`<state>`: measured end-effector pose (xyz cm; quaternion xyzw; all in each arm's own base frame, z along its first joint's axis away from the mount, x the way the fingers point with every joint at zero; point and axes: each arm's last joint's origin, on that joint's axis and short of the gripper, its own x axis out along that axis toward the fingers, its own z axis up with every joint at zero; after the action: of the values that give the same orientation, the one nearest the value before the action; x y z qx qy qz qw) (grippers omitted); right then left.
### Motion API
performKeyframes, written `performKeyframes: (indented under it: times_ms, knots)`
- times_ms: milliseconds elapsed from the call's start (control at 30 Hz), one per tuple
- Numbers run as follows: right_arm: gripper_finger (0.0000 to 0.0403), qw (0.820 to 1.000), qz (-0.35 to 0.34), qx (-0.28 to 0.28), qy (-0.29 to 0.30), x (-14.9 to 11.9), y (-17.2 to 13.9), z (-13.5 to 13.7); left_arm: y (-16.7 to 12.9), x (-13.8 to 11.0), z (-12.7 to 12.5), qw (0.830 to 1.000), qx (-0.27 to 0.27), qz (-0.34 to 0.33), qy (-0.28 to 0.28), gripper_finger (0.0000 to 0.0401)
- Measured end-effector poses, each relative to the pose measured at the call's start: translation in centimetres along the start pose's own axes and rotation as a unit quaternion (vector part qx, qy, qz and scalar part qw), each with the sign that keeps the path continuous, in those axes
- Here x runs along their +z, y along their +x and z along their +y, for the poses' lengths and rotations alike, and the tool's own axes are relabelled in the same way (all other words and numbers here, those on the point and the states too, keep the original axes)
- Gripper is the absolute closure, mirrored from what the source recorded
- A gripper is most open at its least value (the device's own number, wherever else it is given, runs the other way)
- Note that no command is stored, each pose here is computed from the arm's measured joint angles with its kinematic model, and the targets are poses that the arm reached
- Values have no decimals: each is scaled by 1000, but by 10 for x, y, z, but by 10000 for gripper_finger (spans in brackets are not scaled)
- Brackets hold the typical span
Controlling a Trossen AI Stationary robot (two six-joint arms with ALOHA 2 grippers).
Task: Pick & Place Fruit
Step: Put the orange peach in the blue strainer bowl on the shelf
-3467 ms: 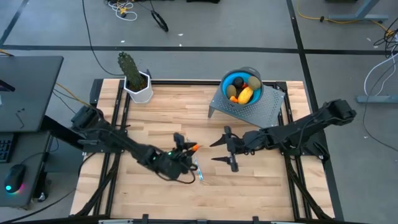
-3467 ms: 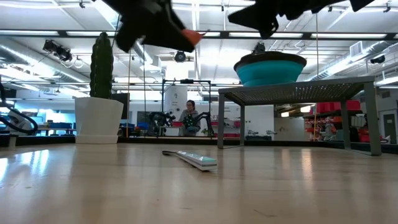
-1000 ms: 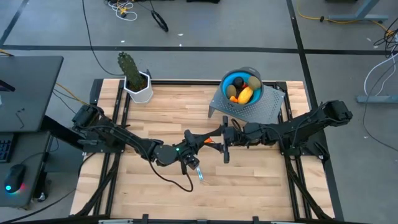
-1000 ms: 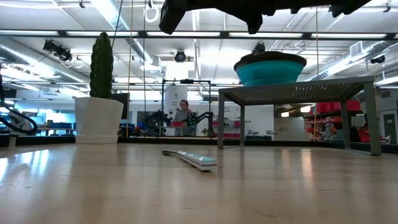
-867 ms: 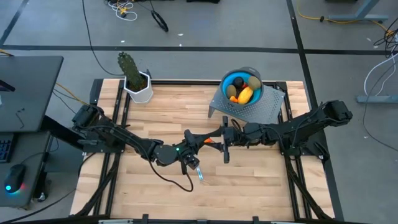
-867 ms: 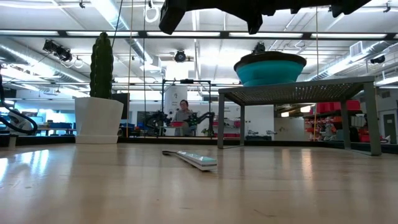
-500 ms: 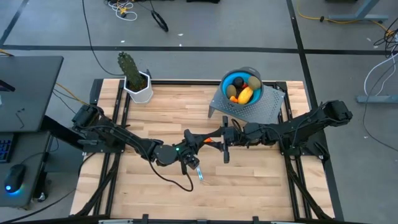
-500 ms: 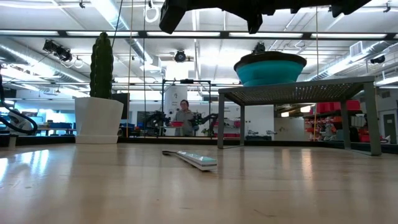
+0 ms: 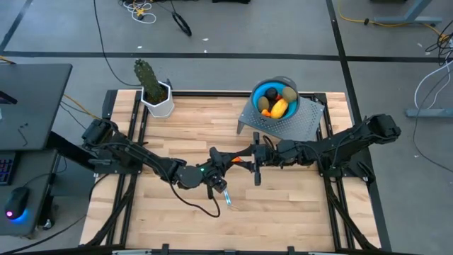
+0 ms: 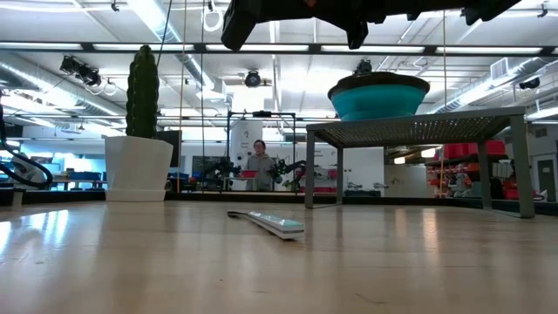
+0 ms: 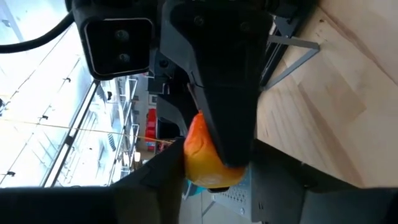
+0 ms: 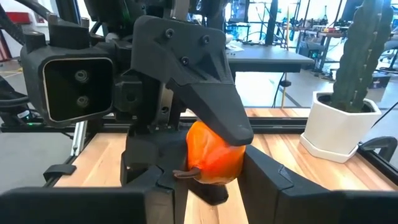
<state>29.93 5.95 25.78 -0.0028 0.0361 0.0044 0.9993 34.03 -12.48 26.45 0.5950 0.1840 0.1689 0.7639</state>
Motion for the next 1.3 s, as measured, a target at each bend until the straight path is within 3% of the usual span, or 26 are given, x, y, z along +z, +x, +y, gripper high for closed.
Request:
performKeyframes:
  times_ms: [367,600,733,933,1133,1233,1300]
  knots:
    - [288,999,21,-28,-9,-4,0,-2,-4,1,1,999,21,41,-10,82]
    - [288,994,47,-85,-40,-2,-7,-7,-11,2,4,992,57,103,-38,41]
    - [288,977,71,-192,-65,4,-20,-15,-11,1,3,980,68,105,-153,42]
    - [288,924,94,-340,-150,16,-37,-28,2,-8,-5,949,23,65,-308,48]
    - [288,888,109,-413,-172,35,-62,-58,22,-28,-8,917,-5,86,-390,48]
    - [280,885,124,-423,-152,40,-79,-79,29,-35,-10,905,-27,85,-416,48]
    - [273,897,126,-407,-119,41,-90,-92,30,-37,-11,900,-45,80,-427,48]
